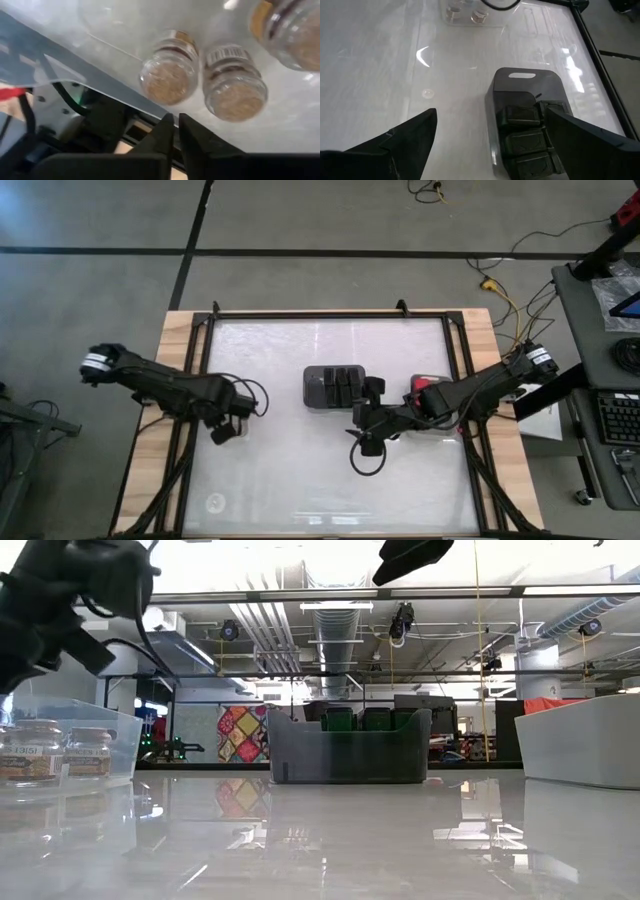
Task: Sort spices by type
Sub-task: Put the brown spice bottle into the transparent bin
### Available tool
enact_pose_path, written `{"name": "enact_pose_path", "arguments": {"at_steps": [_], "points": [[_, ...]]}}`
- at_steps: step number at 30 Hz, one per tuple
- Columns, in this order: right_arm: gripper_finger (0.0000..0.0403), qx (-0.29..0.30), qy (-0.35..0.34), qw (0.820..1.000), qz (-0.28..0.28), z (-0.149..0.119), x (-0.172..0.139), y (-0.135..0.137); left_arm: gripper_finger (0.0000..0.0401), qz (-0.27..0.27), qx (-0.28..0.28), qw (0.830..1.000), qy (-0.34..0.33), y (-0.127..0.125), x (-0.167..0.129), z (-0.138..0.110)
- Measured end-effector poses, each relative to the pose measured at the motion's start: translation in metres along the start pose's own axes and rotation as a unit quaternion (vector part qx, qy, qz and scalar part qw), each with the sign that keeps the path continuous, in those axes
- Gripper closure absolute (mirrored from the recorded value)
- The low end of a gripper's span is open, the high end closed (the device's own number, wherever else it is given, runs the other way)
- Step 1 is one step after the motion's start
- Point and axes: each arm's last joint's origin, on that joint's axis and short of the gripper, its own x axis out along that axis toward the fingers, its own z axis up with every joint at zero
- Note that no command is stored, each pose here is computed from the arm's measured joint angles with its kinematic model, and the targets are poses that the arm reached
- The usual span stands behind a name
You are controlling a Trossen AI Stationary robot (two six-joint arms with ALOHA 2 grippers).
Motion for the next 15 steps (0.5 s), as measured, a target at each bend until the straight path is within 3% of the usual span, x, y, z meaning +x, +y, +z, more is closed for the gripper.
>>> {"name": "enact_pose_path", "arguments": {"at_steps": [15], "points": [[0.0044, 0.010, 0.013, 1.000, 0.001, -0.0029, -0.0007, 0.0012, 0.0400, 0.055, 0.030, 0.998, 0.009, -0.0045, 0.0091, 0.0111]]}}
